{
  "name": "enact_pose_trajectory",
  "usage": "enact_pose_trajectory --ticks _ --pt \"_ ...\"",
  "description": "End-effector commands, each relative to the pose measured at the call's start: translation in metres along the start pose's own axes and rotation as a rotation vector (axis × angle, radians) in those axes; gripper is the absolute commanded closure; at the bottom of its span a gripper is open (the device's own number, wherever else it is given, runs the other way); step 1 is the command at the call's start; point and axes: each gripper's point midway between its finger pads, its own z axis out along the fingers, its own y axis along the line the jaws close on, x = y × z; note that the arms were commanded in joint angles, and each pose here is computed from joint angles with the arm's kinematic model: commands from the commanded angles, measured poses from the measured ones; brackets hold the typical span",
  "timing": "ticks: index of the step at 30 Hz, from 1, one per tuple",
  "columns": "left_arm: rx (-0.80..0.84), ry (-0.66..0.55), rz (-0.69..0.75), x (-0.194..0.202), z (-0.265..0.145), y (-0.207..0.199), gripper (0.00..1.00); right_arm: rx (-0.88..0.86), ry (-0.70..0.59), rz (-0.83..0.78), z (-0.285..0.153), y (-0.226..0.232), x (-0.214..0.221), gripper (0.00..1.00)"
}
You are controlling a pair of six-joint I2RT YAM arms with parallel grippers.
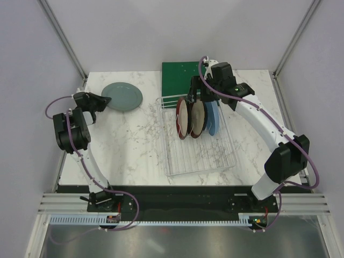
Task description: Unload the plates from the dish rack
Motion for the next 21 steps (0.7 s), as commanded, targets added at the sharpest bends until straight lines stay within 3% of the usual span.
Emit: enact_pose_trajectory --ticks 1,4,6,7,11,13,15,16,17,21 --pt "0.214 -0.021 -0.012 -0.025 0.01 -0.05 0.96 0.079 0.06 -0.034 0.003 -0.019 0.019 0.12" --pt "0.204 0.01 -0.066 -0.016 0.017 -0.038 0.8 0.1 0.065 -0.079 0.001 -0.012 0.02 0.15" --pt "0.204 0.018 -0.093 -0.012 0.019 -0.034 0.77 0.171 0.064 -0.116 0.001 -0.015 0.019 0.14" --pt "0.199 0.032 -0.105 -0.007 0.021 -0.03 0.68 0.185 0.074 -0.145 -0.002 -0.008 0.02 0.14" --pt "0.202 0.06 -0.139 0.001 0.023 -0.024 0.59 0.234 0.081 -0.206 0.003 0.007 0.03 0.15" --pt "0.193 0.074 -0.152 0.006 0.023 -0.019 0.43 0.265 0.071 -0.227 0.003 0.012 0.033 0.15" --pt "0.19 0.082 -0.152 0.009 0.022 -0.017 0.36 0.283 0.065 -0.224 0.004 0.015 0.034 0.15" --pt "0.184 0.084 -0.156 0.011 0.021 -0.014 0.11 0.333 0.053 -0.245 0.001 0.015 0.033 0.15" --pt "0.182 0.089 -0.16 0.013 0.021 -0.013 0.0 0.339 0.048 -0.255 0.0 0.018 0.034 0.15" --pt "0.184 0.092 -0.165 0.015 0.017 -0.014 0.0 0.392 -0.031 -0.248 -0.017 0.022 0.019 0.15"
